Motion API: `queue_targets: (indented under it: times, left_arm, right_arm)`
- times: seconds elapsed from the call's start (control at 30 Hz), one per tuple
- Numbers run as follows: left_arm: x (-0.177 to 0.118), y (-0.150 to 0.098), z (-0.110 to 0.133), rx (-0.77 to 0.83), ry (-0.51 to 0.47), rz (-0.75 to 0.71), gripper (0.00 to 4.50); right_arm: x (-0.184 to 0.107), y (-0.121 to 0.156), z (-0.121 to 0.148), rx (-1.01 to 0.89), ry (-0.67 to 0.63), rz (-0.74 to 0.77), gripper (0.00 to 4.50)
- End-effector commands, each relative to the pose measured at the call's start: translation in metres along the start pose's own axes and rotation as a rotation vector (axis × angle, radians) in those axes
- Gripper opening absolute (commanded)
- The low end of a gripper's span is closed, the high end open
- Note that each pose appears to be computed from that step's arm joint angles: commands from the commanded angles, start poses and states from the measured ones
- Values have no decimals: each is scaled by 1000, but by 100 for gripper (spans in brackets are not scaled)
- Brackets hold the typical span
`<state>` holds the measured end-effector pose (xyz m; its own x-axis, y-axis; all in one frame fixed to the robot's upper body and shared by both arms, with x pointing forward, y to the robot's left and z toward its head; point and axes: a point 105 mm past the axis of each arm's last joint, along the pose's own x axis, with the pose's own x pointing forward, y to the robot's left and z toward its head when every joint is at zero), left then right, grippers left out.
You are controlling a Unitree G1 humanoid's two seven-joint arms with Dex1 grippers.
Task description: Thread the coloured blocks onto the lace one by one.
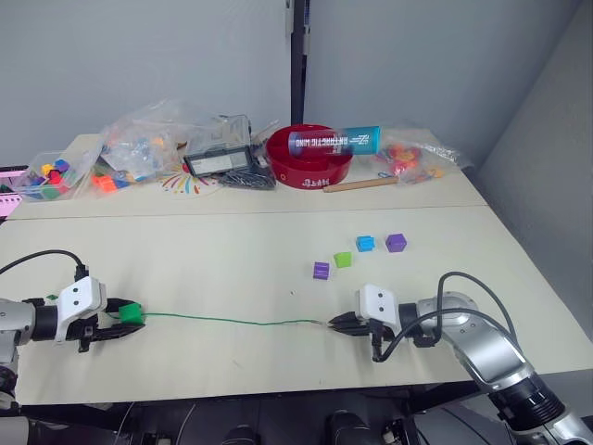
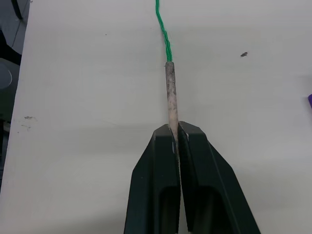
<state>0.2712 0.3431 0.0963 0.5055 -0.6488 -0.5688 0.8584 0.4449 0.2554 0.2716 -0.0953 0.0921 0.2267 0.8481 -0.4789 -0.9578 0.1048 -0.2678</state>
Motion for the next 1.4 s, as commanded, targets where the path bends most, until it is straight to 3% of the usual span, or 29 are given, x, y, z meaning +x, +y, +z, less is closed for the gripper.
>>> queue_targets:
  times: [0.03,0.1,0.3,0.37,0.47,0.57,0.83,1.03,1.27,1.4]
  left_arm:
    - [1,-1,8,0,-22,-33,388]
    - [-2,6,17,32,-17,-12,449]
    - [-24,22,66,-20,-17,-61,449]
    - [-22,16,86,-9,-16,-116,449]
    - [1,-13,108,-4,-51,-258,449]
    - [38,-42,126,26,-153,-337,449]
    - [128,-84,154,106,-314,-324,449]
    - [164,-107,167,94,-375,-351,449]
    - [173,-112,169,120,-369,-372,449]
    - [174,-110,167,127,-357,-370,332]
  right_arm:
    - [0,-2,9,-43,-19,2,0]
    - [-1,-2,8,-44,-20,4,0]
    - [-1,-3,9,-44,-20,7,0]
    - [-1,-3,10,-43,-24,9,0]
    - [2,-2,12,-45,-28,13,0]
    - [7,-2,16,-47,-26,16,0]
    - [20,5,27,-48,-5,49,0]
    - [25,3,31,-59,23,35,0]
    - [27,5,33,-56,21,35,0]
    - [28,5,34,-56,18,32,0]
